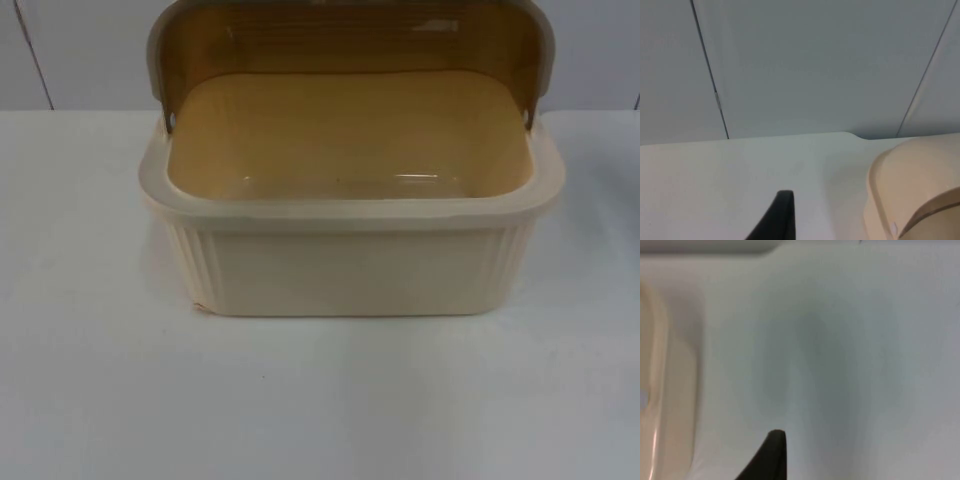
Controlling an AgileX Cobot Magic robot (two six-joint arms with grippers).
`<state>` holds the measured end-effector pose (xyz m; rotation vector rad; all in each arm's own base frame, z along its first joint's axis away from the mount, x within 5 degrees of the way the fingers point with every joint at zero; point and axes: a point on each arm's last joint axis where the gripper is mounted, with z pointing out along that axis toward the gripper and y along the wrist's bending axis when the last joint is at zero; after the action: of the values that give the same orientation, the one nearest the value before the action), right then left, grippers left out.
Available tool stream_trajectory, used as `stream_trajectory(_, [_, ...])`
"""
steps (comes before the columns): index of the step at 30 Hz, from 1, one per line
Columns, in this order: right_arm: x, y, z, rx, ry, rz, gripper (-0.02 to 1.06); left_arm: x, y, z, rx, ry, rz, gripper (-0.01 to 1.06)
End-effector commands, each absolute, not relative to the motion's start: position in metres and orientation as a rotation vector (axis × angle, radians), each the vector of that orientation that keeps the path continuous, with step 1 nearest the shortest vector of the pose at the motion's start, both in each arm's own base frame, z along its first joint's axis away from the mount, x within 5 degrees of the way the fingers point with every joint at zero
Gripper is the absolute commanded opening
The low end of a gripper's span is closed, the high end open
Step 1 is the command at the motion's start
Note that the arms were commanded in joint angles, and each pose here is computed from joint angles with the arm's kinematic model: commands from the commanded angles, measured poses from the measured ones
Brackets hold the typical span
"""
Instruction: Open the box lid with the left hand, place the block into the box with the right hand, then close the box lid with the left hand.
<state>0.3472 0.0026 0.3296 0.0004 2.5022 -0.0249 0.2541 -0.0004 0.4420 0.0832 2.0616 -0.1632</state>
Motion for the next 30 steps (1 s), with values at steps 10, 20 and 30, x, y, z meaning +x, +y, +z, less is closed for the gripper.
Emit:
stream_trajectory(10, [0.328, 0.017, 0.217, -0.161, 2.673, 0.056, 1.05, 0.251, 0.000, 0.444, 0.102, 2.055, -0.156, 1.02])
stream_trajectory(20, [0.308, 0.036, 0.186, -0.237, 2.682, 0.060, 1.05, 0.251, 0.000, 0.444, 0.111, 2.057, -0.140, 1.02])
stream_trajectory(30, [0.291, 0.033, 0.169, -0.400, 2.772, 0.007, 1.05, 0.251, 0.001, 0.443, 0.114, 2.062, -0.134, 1.02])
